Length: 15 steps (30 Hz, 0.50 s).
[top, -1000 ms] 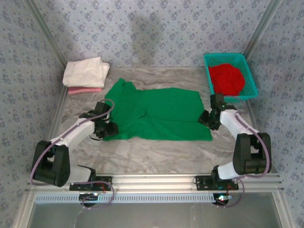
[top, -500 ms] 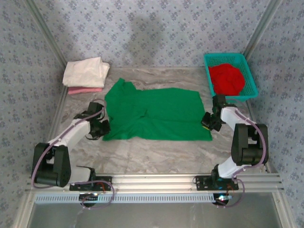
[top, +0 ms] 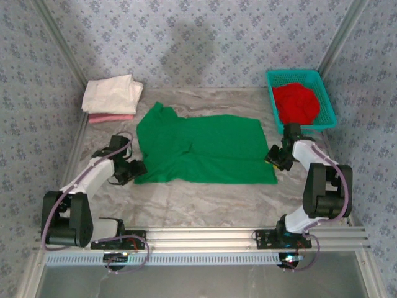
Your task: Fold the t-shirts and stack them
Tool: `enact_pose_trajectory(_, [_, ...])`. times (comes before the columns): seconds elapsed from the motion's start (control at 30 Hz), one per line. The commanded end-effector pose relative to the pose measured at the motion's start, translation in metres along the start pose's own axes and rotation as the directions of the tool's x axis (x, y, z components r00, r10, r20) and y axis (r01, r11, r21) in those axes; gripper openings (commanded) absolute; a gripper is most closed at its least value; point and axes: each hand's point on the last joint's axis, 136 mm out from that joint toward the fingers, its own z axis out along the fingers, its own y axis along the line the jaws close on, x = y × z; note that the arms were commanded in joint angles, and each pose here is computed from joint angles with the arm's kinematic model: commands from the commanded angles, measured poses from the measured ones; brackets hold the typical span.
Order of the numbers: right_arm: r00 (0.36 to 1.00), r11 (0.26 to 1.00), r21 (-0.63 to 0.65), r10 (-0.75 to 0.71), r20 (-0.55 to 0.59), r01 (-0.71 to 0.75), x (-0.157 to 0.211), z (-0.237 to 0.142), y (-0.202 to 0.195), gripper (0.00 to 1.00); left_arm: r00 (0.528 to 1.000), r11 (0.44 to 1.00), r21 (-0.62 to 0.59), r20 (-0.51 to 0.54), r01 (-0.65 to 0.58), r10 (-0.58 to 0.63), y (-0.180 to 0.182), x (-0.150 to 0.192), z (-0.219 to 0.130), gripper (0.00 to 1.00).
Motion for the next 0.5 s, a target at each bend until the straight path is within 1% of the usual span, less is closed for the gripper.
enact_pose_trajectory(0.0, [0.999, 0.999, -0.033, -0.014, -0.039, 0.012, 0.004, 0.010, 0.005, 0.37, 0.998, 0.998, 0.046, -0.035, -0.050, 0.052, -0.014, 0.007, 0.007, 0.61])
enact_pose_trajectory(0.13, [0.999, 0.999, -0.033, -0.001, -0.044, 0.000, 0.005, 0.015, 0.004, 0.37, 0.997, 0.998, 0.038, -0.046, -0.056, 0.058, -0.013, 0.008, 0.017, 0.28])
enact_pose_trajectory(0.17, [0.999, 0.999, -0.036, 0.000, -0.051, -0.002, 0.006, 0.016, 0.003, 0.37, 0.997, 0.997, 0.034, -0.045, -0.063, 0.064, -0.012, 0.008, 0.019, 0.25])
enact_pose_trajectory(0.23, [0.998, 0.999, -0.036, 0.009, -0.057, -0.011, 0.007, 0.017, 0.002, 0.35, 0.997, 0.998, 0.003, -0.040, -0.065, 0.065, -0.007, 0.006, 0.020, 0.00])
enact_pose_trajectory(0.33, [0.998, 0.999, -0.040, 0.033, -0.060, -0.036, 0.008, 0.017, -0.003, 0.26, 0.999, 0.998, -0.052, -0.014, -0.046, 0.046, 0.002, 0.000, 0.017, 0.00])
enact_pose_trajectory(0.4, [0.997, 0.997, -0.054, 0.050, -0.054, -0.053, 0.007, 0.016, -0.004, 0.19, 1.000, 0.997, -0.078, 0.016, -0.004, 0.005, 0.010, -0.005, 0.011, 0.00])
enact_pose_trajectory(0.47, [0.997, 0.996, -0.060, 0.064, -0.045, -0.066, 0.005, 0.013, -0.006, 0.11, 0.997, 0.996, -0.072, 0.051, 0.053, -0.050, 0.017, -0.012, 0.004, 0.00])
